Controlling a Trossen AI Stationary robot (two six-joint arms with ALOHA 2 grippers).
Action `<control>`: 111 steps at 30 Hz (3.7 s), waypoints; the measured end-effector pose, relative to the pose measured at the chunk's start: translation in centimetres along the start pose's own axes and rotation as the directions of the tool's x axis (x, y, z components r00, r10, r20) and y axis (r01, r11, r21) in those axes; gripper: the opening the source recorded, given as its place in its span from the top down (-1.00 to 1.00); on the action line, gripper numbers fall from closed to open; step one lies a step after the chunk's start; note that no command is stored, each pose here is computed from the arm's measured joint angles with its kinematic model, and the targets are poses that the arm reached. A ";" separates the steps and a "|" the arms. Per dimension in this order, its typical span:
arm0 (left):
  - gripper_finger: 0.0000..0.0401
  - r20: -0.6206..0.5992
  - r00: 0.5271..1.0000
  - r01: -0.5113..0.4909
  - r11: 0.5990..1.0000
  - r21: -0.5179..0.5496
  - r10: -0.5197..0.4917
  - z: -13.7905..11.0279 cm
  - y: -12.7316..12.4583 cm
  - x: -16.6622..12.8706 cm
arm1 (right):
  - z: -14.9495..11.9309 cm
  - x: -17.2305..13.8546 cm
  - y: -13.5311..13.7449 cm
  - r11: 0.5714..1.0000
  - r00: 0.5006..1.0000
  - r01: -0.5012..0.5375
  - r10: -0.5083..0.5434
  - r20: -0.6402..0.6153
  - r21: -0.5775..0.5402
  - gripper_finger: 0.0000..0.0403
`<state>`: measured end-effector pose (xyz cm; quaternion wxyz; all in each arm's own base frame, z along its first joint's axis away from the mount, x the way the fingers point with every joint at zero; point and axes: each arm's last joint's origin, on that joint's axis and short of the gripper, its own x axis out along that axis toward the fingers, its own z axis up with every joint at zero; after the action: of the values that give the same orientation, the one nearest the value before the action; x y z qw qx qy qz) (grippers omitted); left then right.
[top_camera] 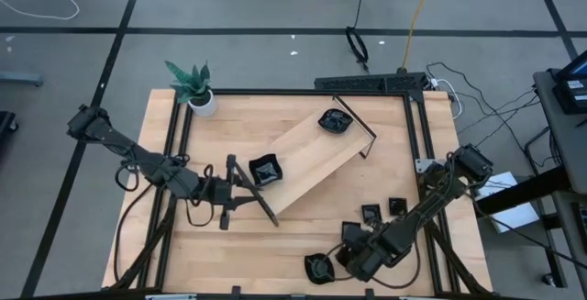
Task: Pick & Place Mini shaped plates
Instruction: Stack the distorted square plate on top of the other distorted square plates on the shelf
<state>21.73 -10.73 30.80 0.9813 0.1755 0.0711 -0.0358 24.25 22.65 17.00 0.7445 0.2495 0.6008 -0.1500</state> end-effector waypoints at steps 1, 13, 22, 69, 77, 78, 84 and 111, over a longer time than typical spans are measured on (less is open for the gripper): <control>0.54 0.002 1.000 0.009 1.000 -0.006 -0.009 0.0 0.0 0.0 | 0.0 0.0 -0.1 1.000 1.000 0.005 -0.005 -0.003 -0.002 0.46; 0.54 0.002 1.000 0.017 0.999 -0.048 -0.017 0.0 -0.1 0.0 | 0.0 -3.7 -0.6 0.997 0.997 -0.060 0.062 0.051 -0.040 0.46; 0.54 -0.047 0.998 0.028 0.997 -0.069 -0.031 -0.5 -0.2 0.0 | -0.3 -2.7 -1.0 0.992 0.998 -0.021 0.028 0.054 -0.126 0.46; 0.54 -0.064 0.997 0.030 0.998 -0.064 -0.034 -0.7 -0.2 0.0 | -1.1 -0.6 -1.9 0.983 0.998 -0.054 0.060 0.034 -0.173 1.00; 0.54 -0.063 0.997 0.028 0.998 -0.063 -0.032 -0.7 -0.2 0.0 | -1.2 -4.6 -1.9 0.967 0.971 -0.133 0.172 0.168 -0.218 1.00; 0.54 -0.064 0.997 0.029 0.998 -0.063 -0.033 -0.7 -0.2 0.0 | -1.2 -5.1 -1.9 0.965 0.963 -0.135 0.181 0.200 -0.225 1.00; 0.54 -0.070 0.997 0.030 0.997 -0.064 -0.034 -0.7 -0.2 0.0 | -1.6 -7.2 -2.2 0.957 0.904 -0.109 0.208 0.373 -0.269 1.00; -0.18 0.113 0.964 -0.232 0.968 -0.094 0.242 -0.8 0.4 5.4 | 4.0 -14.6 -2.4 0.753 0.152 0.657 -0.181 0.972 0.038 1.00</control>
<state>26.96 -10.30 29.37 0.9872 0.1407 -0.0099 0.0739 22.90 17.31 31.31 0.9034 -0.2292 0.1058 -0.3467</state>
